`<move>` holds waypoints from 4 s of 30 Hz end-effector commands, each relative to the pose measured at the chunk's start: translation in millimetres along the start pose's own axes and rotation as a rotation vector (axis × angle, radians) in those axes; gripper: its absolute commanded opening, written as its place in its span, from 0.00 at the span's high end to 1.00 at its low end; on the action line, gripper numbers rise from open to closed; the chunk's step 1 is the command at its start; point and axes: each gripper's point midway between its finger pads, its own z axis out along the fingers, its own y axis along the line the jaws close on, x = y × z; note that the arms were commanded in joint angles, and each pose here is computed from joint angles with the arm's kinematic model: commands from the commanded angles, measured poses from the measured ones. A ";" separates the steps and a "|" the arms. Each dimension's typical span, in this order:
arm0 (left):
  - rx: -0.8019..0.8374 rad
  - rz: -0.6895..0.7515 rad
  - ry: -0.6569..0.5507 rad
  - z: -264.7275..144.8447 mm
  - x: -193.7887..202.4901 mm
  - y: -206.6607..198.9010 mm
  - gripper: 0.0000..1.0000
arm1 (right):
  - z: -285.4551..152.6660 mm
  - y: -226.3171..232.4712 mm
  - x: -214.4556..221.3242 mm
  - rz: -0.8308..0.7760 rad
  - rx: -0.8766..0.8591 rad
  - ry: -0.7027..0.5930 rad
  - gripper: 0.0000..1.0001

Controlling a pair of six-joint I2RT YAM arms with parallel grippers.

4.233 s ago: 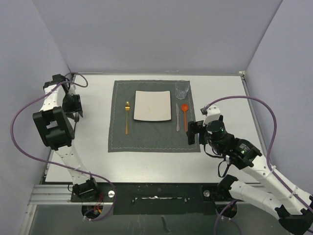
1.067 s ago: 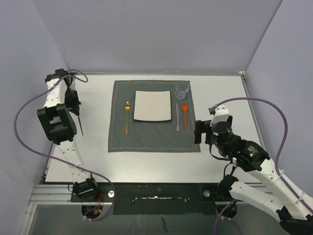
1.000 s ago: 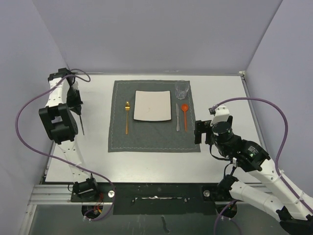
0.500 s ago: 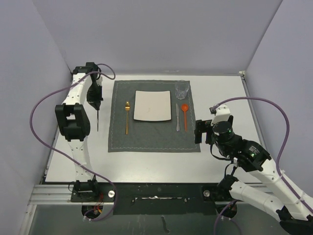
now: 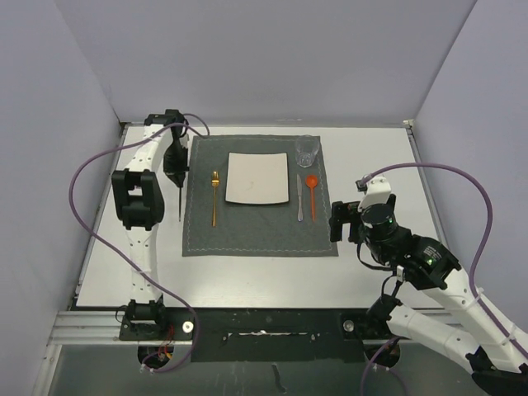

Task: Set the dinner table for one person
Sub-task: Place the fork on the napkin.

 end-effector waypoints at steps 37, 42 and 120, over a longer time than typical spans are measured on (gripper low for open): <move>0.038 0.044 0.041 34.0 -4.4 -71.9 1.00 | -10.2 -8.7 -9.9 0.023 0.022 -0.046 0.02; 0.037 0.044 0.053 36.8 -0.6 -72.7 1.00 | -11.3 -10.4 -9.1 0.023 0.025 -0.048 0.02; -0.098 -0.081 -0.006 -8.4 -11.3 -17.9 1.00 | -16.2 -5.0 -13.8 0.043 -0.008 -0.049 0.02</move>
